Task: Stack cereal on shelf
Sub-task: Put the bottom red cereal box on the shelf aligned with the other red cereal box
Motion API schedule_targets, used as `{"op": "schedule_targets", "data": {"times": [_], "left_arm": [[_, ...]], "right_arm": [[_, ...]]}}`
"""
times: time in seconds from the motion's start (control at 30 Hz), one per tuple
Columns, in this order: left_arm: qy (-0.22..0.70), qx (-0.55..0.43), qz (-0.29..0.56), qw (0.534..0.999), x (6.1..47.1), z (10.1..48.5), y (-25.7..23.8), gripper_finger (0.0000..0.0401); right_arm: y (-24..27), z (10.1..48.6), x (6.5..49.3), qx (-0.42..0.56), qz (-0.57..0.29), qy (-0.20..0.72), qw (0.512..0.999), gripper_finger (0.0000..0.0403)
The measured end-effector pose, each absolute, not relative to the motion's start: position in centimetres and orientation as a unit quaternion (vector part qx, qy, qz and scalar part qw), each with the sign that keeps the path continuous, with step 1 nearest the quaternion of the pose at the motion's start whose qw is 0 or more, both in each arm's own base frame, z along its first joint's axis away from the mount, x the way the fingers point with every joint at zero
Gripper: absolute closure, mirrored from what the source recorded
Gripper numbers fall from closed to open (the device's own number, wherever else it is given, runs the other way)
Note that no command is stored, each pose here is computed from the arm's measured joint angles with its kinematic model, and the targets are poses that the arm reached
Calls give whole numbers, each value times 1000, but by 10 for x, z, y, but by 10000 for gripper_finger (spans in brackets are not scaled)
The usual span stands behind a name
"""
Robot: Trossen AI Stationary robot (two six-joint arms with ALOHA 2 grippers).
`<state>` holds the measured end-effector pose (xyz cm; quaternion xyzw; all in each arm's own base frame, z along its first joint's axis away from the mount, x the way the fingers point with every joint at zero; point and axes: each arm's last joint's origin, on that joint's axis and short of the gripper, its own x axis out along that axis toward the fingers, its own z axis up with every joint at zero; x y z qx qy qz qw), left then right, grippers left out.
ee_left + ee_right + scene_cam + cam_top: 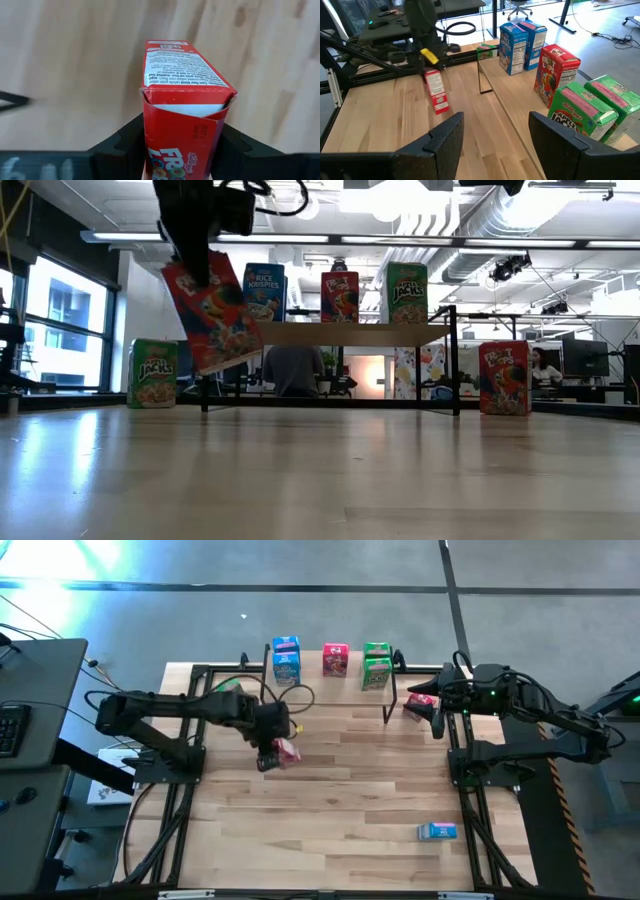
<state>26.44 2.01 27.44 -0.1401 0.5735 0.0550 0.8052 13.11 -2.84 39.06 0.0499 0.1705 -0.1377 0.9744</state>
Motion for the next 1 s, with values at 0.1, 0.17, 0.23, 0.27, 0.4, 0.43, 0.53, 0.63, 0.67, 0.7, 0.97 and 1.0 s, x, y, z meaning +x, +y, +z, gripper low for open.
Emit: {"op": "schedule_targets", "data": {"times": [0.1, 0.17, 0.23, 0.27, 0.4, 0.43, 0.53, 0.63, 0.67, 0.7, 0.97, 1.0], "left_arm": [[575, -90, 64, 811, 263, 274, 30, 245], [578, -55, 78, 811, 262, 274, 35, 245], [583, -21, 86, 808, 262, 273, 40, 245], [587, -6, 88, 805, 262, 272, 41, 245], [613, 33, 83, 785, 263, 265, 47, 245], [620, 36, 79, 779, 264, 262, 48, 245], [635, 44, 65, 769, 269, 254, 48, 245], [637, 38, 48, 769, 274, 248, 48, 245], [636, 34, 44, 770, 276, 246, 48, 245], [637, 30, 42, 769, 277, 246, 48, 245], [641, 33, 29, 767, 301, 258, 45, 245], [650, 38, 21, 759, 304, 257, 42, 245]], "right_arm": [[-28, 391, 131, 50, -138, 170, 974, 187], [-28, 391, 131, 50, -138, 170, 974, 187], [-28, 391, 131, 50, -138, 170, 974, 187], [-28, 391, 131, 50, -138, 171, 974, 187], [-28, 391, 131, 50, -138, 170, 974, 187], [-28, 391, 131, 50, -138, 170, 974, 187], [-28, 391, 131, 50, -138, 170, 974, 187], [-28, 391, 131, 50, -138, 170, 974, 187], [-28, 391, 131, 50, -137, 171, 974, 187], [-28, 391, 131, 50, -138, 170, 974, 187], [-28, 391, 131, 50, -138, 170, 974, 187], [-28, 391, 131, 50, -138, 170, 974, 187]]}}
